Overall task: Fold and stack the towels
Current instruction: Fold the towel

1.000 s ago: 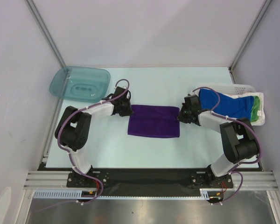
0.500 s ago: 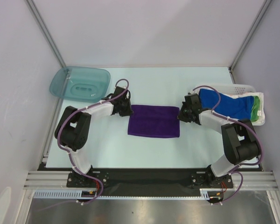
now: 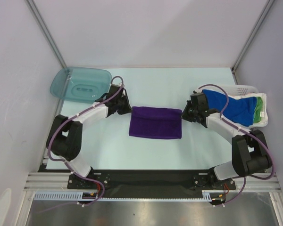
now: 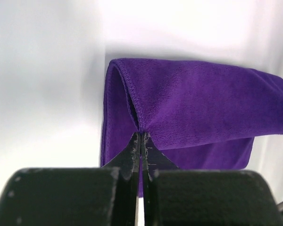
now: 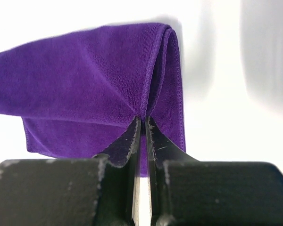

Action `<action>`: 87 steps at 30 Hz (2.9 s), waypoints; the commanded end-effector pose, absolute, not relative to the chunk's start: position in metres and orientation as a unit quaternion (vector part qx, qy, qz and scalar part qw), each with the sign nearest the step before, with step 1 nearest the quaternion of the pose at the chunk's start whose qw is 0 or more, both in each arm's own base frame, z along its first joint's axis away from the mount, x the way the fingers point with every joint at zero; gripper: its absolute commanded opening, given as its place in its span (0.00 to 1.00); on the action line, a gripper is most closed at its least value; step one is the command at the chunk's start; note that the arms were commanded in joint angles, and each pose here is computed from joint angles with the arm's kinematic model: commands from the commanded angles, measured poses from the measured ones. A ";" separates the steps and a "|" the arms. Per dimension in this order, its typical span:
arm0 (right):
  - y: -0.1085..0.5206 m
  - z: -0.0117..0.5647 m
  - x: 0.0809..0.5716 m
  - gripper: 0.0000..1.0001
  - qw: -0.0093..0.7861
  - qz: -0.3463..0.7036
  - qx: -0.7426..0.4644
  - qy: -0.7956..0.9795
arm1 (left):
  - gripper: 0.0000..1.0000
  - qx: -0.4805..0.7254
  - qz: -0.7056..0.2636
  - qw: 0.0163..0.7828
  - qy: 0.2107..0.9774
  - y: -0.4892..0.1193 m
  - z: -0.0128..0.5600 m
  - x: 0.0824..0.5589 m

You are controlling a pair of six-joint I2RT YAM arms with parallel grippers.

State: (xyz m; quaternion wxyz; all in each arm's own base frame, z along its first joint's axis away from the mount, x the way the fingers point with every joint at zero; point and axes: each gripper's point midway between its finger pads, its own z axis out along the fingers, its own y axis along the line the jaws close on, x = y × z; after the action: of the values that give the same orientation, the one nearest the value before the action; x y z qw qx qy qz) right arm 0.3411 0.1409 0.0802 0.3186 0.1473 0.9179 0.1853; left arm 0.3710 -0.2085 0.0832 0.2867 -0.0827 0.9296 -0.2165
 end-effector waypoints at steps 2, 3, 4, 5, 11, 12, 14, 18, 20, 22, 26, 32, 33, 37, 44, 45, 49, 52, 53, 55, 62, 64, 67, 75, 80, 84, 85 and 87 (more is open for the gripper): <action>0.139 0.097 0.336 0.00 0.330 0.196 0.138 0.913 | 0.00 -0.089 -0.240 0.303 0.918 -0.205 0.104 0.364; 0.138 0.096 0.333 0.00 0.329 0.196 0.138 0.913 | 0.00 -0.090 -0.240 0.300 0.919 -0.204 0.101 0.360; 0.138 0.096 0.332 0.00 0.329 0.197 0.137 0.914 | 0.00 -0.089 -0.241 0.298 0.919 -0.203 0.100 0.358; 0.138 0.095 0.328 0.00 0.325 0.197 0.136 0.915 | 0.00 -0.089 -0.243 0.300 0.918 -0.203 0.101 0.357; 0.136 0.098 0.317 0.00 0.325 0.201 0.136 0.914 | 0.00 -0.087 -0.246 0.304 0.916 -0.198 0.103 0.347; 0.137 0.096 0.314 0.00 0.322 0.201 0.134 0.916 | 0.00 -0.087 -0.247 0.301 0.917 -0.197 0.101 0.344; 0.137 0.098 0.310 0.00 0.322 0.202 0.134 0.915 | 0.00 -0.087 -0.251 0.304 0.915 -0.198 0.104 0.344; 0.139 0.099 0.302 0.00 0.320 0.207 0.132 0.915 | 0.00 -0.085 -0.255 0.300 0.915 -0.197 0.100 0.338; 0.138 0.099 0.297 0.00 0.320 0.207 0.131 0.915 | 0.00 -0.085 -0.259 0.301 0.914 -0.198 0.100 0.336; 0.139 0.097 0.293 0.00 0.316 0.207 0.132 0.916 | 0.00 -0.084 -0.260 0.295 0.916 -0.197 0.096 0.331; 0.140 0.096 0.285 0.00 0.314 0.208 0.131 0.917 | 0.00 -0.082 -0.266 0.289 0.916 -0.197 0.091 0.322; 0.140 0.090 0.277 0.00 0.309 0.207 0.134 0.919 | 0.00 -0.082 -0.269 0.287 0.916 -0.193 0.086 0.309; 0.141 0.090 0.275 0.00 0.308 0.208 0.133 0.919 | 0.00 -0.081 -0.270 0.283 0.917 -0.193 0.083 0.306; 0.141 0.086 0.269 0.00 0.304 0.204 0.132 0.921 | 0.00 -0.081 -0.275 0.282 0.916 -0.192 0.082 0.301; 0.142 0.076 0.260 0.00 0.294 0.203 0.134 0.924 | 0.00 -0.079 -0.276 0.272 0.918 -0.193 0.072 0.292; 0.141 0.074 0.259 0.00 0.293 0.202 0.135 0.925 | 0.00 -0.078 -0.276 0.271 0.919 -0.193 0.071 0.290; 0.141 0.069 0.255 0.00 0.289 0.203 0.136 0.926 | 0.00 -0.076 -0.276 0.270 0.919 -0.193 0.067 0.288; 0.140 0.062 0.252 0.00 0.283 0.199 0.138 0.928 | 0.00 -0.077 -0.276 0.265 0.921 -0.193 0.063 0.285; 0.140 0.062 0.251 0.00 0.282 0.198 0.138 0.928 | 0.00 -0.078 -0.275 0.263 0.921 -0.193 0.062 0.284; 0.140 0.060 0.251 0.00 0.281 0.199 0.140 0.928 | 0.00 -0.077 -0.275 0.261 0.922 -0.194 0.059 0.282; 0.140 0.053 0.248 0.01 0.275 0.198 0.141 0.930 | 0.00 -0.080 -0.270 0.252 0.926 -0.192 0.048 0.277; 0.139 0.050 0.246 0.03 0.273 0.198 0.141 0.931 | 0.01 -0.079 -0.270 0.249 0.927 -0.193 0.046 0.276; 0.138 0.048 0.244 0.19 0.273 0.196 0.142 0.931 | 0.19 -0.079 -0.270 0.248 0.927 -0.193 0.045 0.275; 0.127 0.078 0.250 0.64 0.307 0.184 0.136 0.924 | 0.36 -0.048 -0.266 0.296 0.916 -0.187 0.091 0.279; 0.118 0.085 0.283 0.66 0.326 0.177 0.145 0.917 | 0.35 -0.021 -0.290 0.312 0.904 -0.201 0.125 0.289; 0.127 0.072 0.315 0.66 0.328 0.169 0.126 0.921 | 0.35 0.000 -0.291 0.306 0.906 -0.205 0.131 0.288; 0.128 0.070 0.319 0.65 0.328 0.169 0.122 0.922 | 0.35 0.006 -0.292 0.309 0.905 -0.205 0.133 0.289; 0.132 0.067 0.328 0.66 0.335 0.168 0.111 0.921 | 0.35 0.013 -0.299 0.308 0.903 -0.207 0.136 0.287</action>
State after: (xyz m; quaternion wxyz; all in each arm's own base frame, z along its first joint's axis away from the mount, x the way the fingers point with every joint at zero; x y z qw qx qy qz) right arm 0.3020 0.1293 0.0595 0.2980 0.1332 0.9299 0.1697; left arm 0.2913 -0.2008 0.1209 0.3057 -0.0198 0.9083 -0.2849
